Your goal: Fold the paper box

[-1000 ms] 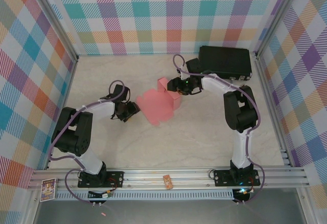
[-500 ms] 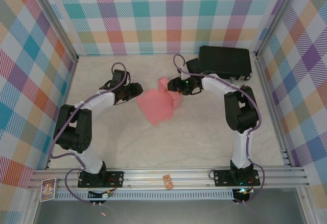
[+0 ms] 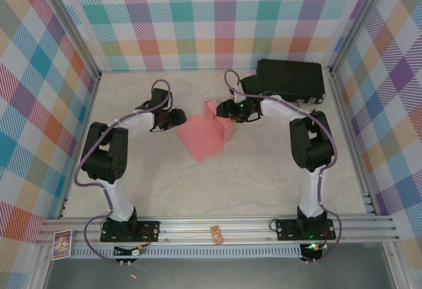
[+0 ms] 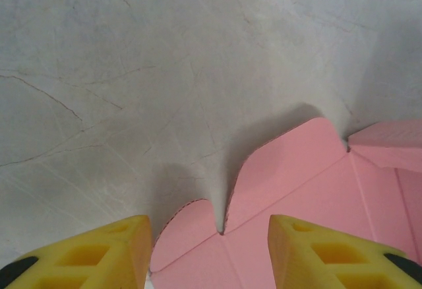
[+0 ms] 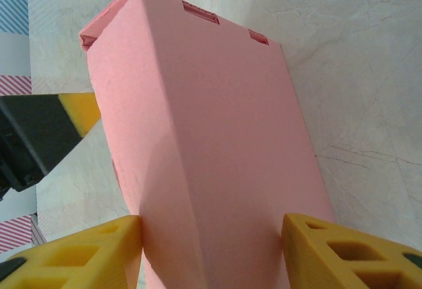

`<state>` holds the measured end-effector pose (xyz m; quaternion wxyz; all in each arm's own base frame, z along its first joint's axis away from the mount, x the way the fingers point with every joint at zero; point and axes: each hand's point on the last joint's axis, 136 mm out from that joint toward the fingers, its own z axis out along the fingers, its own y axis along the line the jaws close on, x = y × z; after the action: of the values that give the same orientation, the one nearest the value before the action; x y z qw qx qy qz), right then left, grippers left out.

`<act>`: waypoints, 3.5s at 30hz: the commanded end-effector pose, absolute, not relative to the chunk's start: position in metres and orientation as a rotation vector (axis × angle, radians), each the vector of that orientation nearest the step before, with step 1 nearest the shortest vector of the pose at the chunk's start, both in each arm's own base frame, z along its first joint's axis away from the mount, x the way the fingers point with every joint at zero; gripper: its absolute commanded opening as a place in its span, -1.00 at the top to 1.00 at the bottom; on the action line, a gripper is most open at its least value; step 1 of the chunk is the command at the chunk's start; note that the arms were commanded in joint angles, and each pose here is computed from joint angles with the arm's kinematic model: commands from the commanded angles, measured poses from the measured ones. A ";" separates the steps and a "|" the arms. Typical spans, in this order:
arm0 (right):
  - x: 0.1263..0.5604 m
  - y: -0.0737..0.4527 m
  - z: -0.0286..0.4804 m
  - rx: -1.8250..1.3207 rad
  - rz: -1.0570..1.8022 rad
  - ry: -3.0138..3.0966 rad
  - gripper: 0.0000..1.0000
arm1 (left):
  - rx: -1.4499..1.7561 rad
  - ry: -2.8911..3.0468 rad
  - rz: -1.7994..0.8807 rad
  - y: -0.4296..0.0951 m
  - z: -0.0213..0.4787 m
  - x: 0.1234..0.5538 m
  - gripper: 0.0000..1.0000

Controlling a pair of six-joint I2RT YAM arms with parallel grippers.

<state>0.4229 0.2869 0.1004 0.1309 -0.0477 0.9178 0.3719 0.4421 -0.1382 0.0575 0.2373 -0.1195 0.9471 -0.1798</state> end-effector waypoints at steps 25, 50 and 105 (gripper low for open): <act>0.415 0.275 0.089 -0.094 1.079 2.719 -0.14 | -0.199 2.712 -0.479 -0.141 0.036 0.436 0.42; 0.411 0.275 0.092 -0.110 1.098 2.719 -0.14 | 0.051 2.605 -0.542 -0.157 0.060 0.452 0.82; 0.391 0.224 0.067 0.145 0.976 2.694 -0.30 | 1.568 2.158 0.113 -0.268 0.207 0.449 0.33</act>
<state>0.3885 0.2135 0.0461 0.1189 0.0492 0.9443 0.3030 0.4440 -0.2550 0.1868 0.1946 0.5723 0.7954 0.0452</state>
